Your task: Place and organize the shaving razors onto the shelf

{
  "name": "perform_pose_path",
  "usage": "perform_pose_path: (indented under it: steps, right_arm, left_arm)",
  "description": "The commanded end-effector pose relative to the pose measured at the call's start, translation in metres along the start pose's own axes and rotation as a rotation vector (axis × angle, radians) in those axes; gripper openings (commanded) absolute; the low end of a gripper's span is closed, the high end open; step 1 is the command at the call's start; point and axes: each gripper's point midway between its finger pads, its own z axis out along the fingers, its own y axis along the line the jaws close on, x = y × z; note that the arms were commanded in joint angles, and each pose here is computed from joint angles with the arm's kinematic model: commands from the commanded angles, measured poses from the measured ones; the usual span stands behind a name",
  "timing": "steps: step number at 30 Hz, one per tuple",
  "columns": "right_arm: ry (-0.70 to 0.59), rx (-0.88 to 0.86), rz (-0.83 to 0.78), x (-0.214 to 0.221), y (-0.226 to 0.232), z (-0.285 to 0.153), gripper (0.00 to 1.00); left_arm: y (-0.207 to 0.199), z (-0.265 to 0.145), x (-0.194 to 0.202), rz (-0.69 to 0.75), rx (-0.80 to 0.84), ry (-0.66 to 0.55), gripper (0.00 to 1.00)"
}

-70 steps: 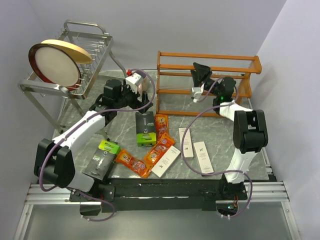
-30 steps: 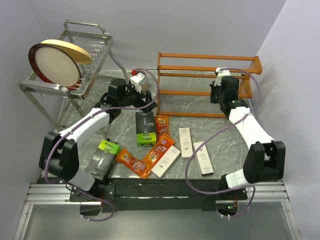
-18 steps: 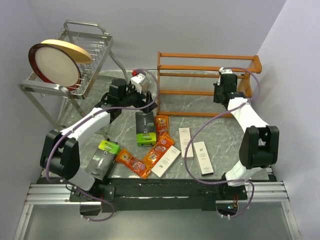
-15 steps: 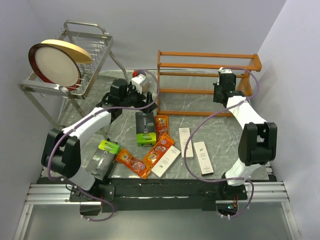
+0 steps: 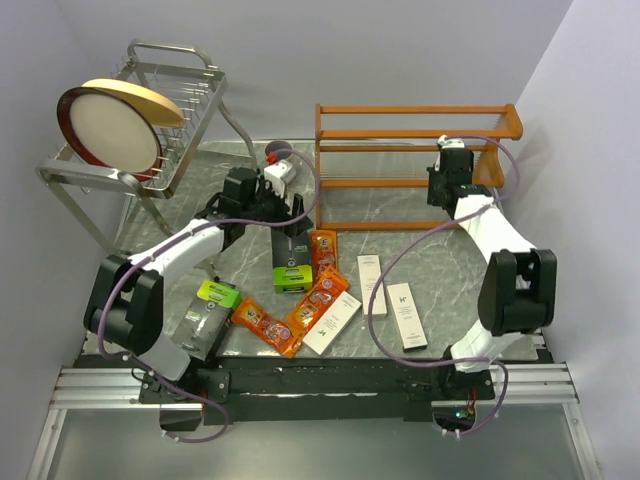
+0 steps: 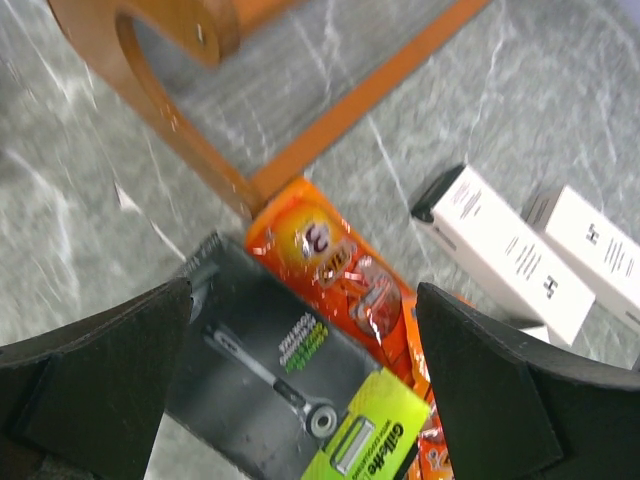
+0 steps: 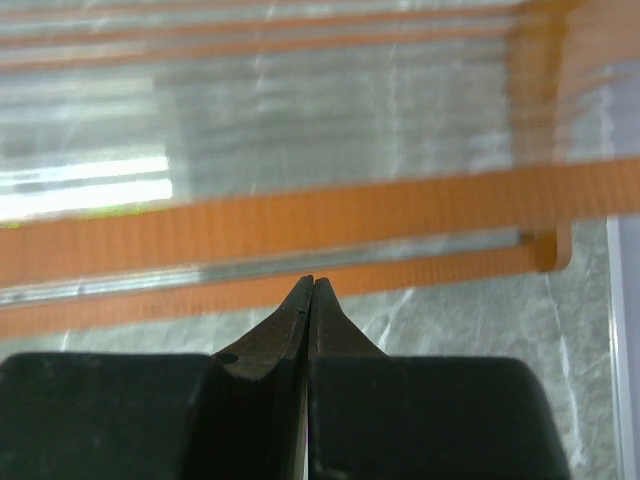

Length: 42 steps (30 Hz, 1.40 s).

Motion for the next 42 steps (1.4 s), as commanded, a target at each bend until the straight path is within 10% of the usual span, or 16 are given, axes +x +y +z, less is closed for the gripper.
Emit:
perform_pose_path:
  steps: [1, 4, 8, 14, 42]
  right_arm:
    - [-0.076, -0.074, 0.009, -0.014, 0.007, -0.039, 0.0]
    - [-0.086, -0.162, -0.002, -0.007, 0.02, -0.06, 0.0]
    - [-0.071, -0.332, -0.018, 0.011, 0.053, -0.088, 0.43]
    - [-0.027, -0.585, -0.046, 0.035, 0.112, -0.124, 0.57]
    - [0.341, -1.232, 0.105, 0.106, 0.284, -0.177, 0.62]
  left_arm:
    - [-0.007, -0.013, -0.006, -0.005, -0.013, -0.019, 0.99]
    - [-0.001, -0.018, 0.012, -0.061, -0.067, 0.036, 0.99]
    - [0.015, -0.024, 0.038, -0.178, -0.186, 0.116, 1.0]
    - [0.026, -0.029, 0.063, -0.296, -0.282, 0.144, 0.99]
    - [0.016, -0.02, 0.127, -0.613, -0.269, 0.206, 0.87]
